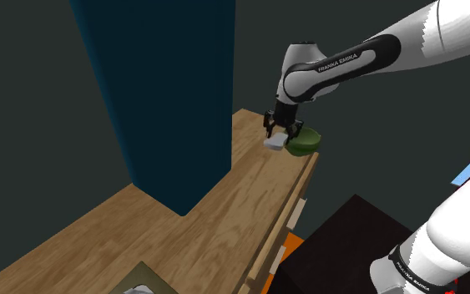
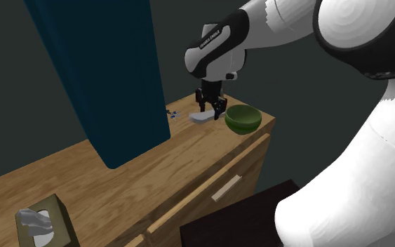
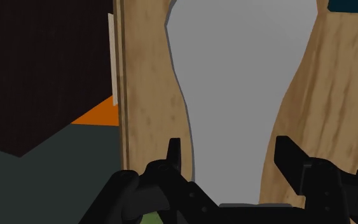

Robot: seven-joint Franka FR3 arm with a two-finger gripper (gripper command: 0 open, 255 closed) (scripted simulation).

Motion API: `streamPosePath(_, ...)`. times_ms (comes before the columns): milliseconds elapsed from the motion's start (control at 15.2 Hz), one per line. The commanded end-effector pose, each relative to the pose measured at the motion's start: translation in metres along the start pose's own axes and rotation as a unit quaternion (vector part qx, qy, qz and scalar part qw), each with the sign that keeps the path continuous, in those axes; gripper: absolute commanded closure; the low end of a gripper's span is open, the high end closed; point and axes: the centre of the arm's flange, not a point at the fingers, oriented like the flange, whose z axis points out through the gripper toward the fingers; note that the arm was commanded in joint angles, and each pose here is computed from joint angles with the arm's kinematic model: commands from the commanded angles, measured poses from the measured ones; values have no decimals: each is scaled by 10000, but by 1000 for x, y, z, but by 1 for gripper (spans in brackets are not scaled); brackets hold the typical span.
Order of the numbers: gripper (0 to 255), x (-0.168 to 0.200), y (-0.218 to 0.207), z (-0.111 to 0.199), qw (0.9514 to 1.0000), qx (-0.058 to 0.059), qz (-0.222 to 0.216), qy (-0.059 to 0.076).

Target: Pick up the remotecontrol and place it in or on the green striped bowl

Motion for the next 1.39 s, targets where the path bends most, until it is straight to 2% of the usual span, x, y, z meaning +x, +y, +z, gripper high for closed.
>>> streamPosePath(0, 255, 1, 1, -11, 10000, 0, 1, 0)
streamPosePath(330, 255, 1, 0, -34, 10000, 0, 1, 0)
streamPosePath(1254, 255, 177, 68, -45, 10000, 0, 1, 0)
streamPosePath(1320, 255, 177, 68, -39, 10000, 0, 1, 0)
